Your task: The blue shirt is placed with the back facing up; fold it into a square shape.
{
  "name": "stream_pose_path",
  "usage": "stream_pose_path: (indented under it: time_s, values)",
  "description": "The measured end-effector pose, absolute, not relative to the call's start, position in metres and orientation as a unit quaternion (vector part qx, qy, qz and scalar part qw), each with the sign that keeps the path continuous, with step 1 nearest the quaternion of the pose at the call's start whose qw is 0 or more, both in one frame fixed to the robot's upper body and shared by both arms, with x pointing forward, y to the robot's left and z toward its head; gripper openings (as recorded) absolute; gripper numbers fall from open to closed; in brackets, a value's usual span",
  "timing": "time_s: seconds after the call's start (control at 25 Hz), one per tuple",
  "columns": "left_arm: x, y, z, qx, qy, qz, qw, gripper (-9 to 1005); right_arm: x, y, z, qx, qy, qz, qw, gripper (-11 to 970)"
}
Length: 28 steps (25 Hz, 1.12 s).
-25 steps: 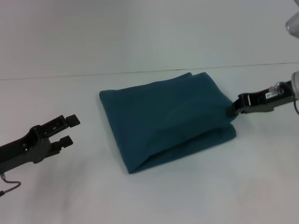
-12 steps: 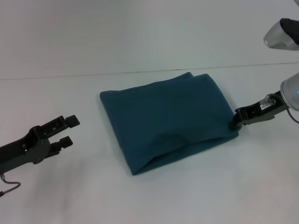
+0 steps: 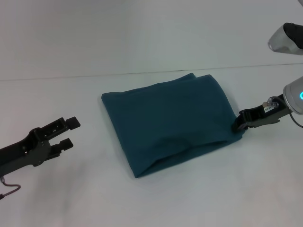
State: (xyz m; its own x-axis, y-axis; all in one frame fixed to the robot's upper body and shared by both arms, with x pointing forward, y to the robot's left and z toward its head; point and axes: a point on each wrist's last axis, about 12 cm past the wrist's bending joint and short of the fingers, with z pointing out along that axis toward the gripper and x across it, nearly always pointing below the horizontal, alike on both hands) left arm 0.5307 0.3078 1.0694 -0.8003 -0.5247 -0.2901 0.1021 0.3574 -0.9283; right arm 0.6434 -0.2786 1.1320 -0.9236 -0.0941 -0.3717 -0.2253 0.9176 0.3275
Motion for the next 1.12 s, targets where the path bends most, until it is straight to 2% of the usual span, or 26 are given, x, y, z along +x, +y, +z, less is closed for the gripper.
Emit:
stream_pose_path:
  time_s: [0.2, 0.4, 0.76, 0.92, 1.12]
  values:
    - [0.53, 0.308, 1.069, -0.137, 0.773, -0.549, 0.286, 946, 0.648, -0.28, 1.129, -0.071, 0.965, 0.163, 0.192, 112]
    - [0.53, 0.308, 1.069, -0.137, 0.774, -0.549, 0.286, 945, 0.65, -0.279, 1.129, -0.073, 0.969, 0.133, 0.196, 315]
    - [0.53, 0.308, 1.069, -0.138, 0.773, -0.549, 0.286, 944, 0.661, -0.285, 1.168, -0.041, 0.943, 0.198, 0.265, 661]
    - [0.532, 0.306, 1.07, -0.135, 0.773, -0.55, 0.286, 944, 0.673, -0.278, 1.175, -0.014, 0.926, 0.229, 0.301, 662]
    - [0.534, 0.305, 1.071, -0.133, 0.773, -0.551, 0.286, 943, 0.684, -0.26, 1.158, 0.021, 0.918, 0.25, 0.307, 663]
